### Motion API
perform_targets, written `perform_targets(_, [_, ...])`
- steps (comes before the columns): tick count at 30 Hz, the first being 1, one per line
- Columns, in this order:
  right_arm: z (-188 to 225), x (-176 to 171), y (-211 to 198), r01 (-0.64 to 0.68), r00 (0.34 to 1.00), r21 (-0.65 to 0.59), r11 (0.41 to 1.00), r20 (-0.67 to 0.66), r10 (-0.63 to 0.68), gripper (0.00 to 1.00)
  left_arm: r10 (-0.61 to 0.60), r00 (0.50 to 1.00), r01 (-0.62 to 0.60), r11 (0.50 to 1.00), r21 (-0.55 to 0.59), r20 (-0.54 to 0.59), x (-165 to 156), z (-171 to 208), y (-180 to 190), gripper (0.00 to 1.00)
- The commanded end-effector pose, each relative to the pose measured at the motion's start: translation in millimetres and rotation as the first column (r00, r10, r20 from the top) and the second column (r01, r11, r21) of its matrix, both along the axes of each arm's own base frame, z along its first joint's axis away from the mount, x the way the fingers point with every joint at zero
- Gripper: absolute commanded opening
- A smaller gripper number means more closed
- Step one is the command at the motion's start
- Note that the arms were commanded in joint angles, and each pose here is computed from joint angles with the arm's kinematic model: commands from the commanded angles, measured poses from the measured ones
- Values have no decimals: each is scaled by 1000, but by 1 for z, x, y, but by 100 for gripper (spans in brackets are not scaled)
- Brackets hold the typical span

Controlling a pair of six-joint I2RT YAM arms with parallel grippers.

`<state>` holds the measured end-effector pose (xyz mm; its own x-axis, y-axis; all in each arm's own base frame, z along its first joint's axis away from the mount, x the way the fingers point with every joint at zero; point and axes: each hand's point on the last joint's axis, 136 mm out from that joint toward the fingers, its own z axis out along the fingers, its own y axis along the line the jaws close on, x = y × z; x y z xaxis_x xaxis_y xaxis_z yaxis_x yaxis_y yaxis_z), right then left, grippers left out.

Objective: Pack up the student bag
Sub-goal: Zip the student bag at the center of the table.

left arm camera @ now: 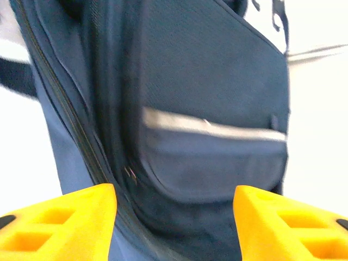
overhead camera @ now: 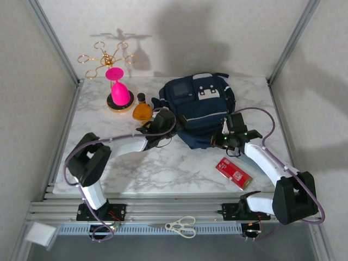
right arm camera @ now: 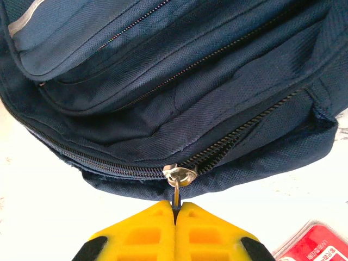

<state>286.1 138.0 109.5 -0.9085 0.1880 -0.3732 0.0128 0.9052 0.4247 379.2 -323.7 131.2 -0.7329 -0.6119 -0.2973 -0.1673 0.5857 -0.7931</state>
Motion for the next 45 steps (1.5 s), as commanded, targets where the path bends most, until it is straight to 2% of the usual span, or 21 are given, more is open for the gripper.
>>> perform_targets(1, [-5,0,3,-34,999,-10,999,11,35,0,-10,999,3,983,-182,-37,-32,22,-25,62])
perform_targets(3, [-9,0,1,-26,1000,-22,999,3,26,0,-13,998,-7,960,-280,-69,-43,23,-45,62])
perform_targets(7, [-12,4,2,-16,1000,-15,1000,6,16,0,16,981,-85,929,-359,-192,-52,-2,-73,62])
perform_targets(9, [-12,5,4,-15,1000,-8,1000,3,15,0,12,978,-98,907,-410,-207,-50,-3,-90,60])
perform_targets(12, [-11,9,5,-9,1000,-1,1000,15,9,0,101,964,-178,931,-318,-245,-40,-21,-93,55])
perform_targets(16, [-13,9,5,-9,1000,-5,1000,8,9,0,238,942,-302,907,-292,-236,-20,-36,-74,43])
perform_targets(19, [-16,7,3,-13,1000,-12,1000,3,13,0,279,933,-334,906,-261,-227,-13,-43,-73,37])
perform_targets(23, [-18,9,-1,-2,1000,-41,999,-11,2,0,320,921,-369,899,-234,-225,-7,-53,-70,19])
perform_targets(27, [-17,13,-10,26,999,-90,996,-16,-28,0,363,912,-393,906,-158,-188,-6,-53,-51,0])
perform_targets(32, [-23,10,-36,77,995,-166,983,-47,-86,0,371,919,-384,919,-88,-136,-16,-41,-15,0])
perform_targets(34, [-25,7,-51,106,992,-208,972,-47,-118,0,335,937,-343,936,-76,-100,-23,-35,-3,0])
perform_targets(36, [-26,6,-67,140,987,-248,959,-45,-156,0,294,951,-296,955,-1,-96,-31,-38,13,0])
perform_targets(38, [-28,9,-77,164,982,-257,952,-45,-182,0,296,953,-290,954,78,-71,-37,-38,38,0])
perform_targets(41, [-26,16,-68,158,984,-209,965,-47,-171,0,262,964,-255,955,154,-30,-35,-35,71,0])
perform_targets(45, [-20,18,-25,63,998,-100,993,-22,-66,0,230,972,-234,932,276,47,-17,-15,102,0])
